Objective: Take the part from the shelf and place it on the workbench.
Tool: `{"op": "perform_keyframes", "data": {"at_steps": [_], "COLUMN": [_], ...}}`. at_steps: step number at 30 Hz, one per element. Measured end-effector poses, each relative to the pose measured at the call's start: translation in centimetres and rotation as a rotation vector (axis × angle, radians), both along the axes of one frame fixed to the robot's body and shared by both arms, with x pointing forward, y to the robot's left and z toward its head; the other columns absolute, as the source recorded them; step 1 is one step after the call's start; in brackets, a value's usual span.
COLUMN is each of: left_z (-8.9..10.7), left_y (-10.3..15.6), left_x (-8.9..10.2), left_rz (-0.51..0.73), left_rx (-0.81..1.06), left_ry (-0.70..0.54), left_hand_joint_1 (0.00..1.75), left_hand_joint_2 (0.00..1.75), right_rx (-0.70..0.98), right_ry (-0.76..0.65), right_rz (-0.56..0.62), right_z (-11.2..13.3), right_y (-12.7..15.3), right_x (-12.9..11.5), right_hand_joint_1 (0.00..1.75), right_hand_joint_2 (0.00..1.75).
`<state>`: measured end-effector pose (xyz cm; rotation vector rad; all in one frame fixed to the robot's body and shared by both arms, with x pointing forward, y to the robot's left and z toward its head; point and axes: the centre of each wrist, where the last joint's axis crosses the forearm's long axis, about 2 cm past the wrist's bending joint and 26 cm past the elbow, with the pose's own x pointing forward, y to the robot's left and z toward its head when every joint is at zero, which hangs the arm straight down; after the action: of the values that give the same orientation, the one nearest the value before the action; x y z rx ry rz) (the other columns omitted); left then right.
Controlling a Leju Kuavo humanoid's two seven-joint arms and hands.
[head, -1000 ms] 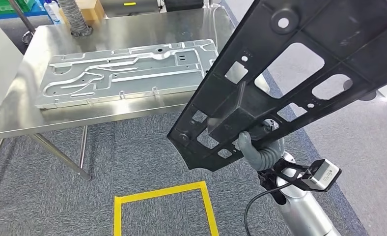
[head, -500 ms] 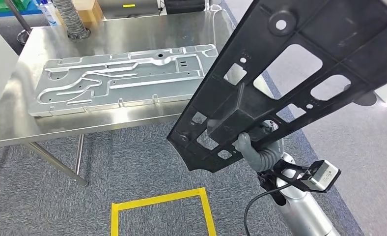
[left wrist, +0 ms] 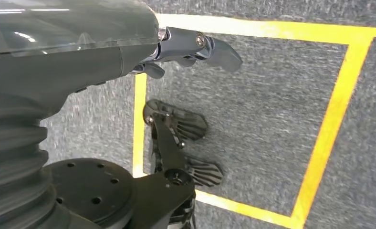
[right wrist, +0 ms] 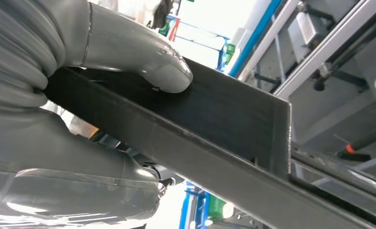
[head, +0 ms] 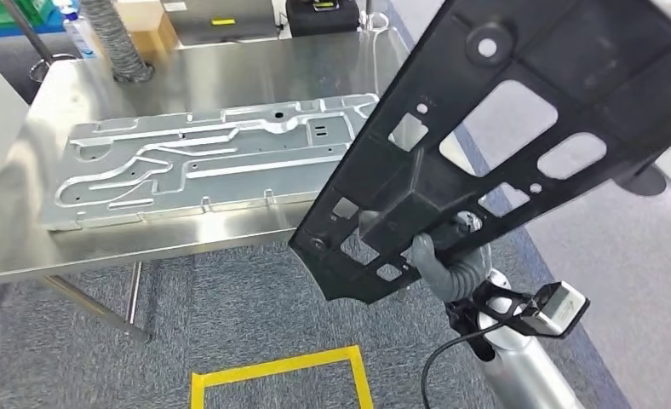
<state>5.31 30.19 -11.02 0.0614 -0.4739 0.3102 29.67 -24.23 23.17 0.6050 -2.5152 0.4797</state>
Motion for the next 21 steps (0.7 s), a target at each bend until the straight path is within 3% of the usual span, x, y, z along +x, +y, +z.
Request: {"op": "perform_keyframes", "data": {"at_steps": [15, 19, 21], "left_z": [0.0, 0.0, 0.0], "left_y": [-0.2, -0.3, -0.3], "left_x": [-0.3, -0.2, -0.2], "left_rz": [0.001, 0.002, 0.007], "left_rx": [-0.002, -0.005, -0.004], "left_ry": [0.006, 0.003, 0.003], "left_hand_joint_1": [0.0, 0.0, 0.0], "left_hand_joint_2": [1.75, 1.75, 1.75], "right_rx": [-0.025, -0.053, -0.119], "right_ry": [-0.013, -0.038, -0.064], "right_rz": [-0.044, -0.157, -0.302], "right_z": [0.1, 0.8, 1.5], "right_y": [-0.5, -1.6, -2.5], "right_x": [0.1, 0.8, 1.8], "right_hand_joint_1": [1.75, 1.75, 1.75], "right_hand_joint_2": [1.75, 1.75, 1.75]}}
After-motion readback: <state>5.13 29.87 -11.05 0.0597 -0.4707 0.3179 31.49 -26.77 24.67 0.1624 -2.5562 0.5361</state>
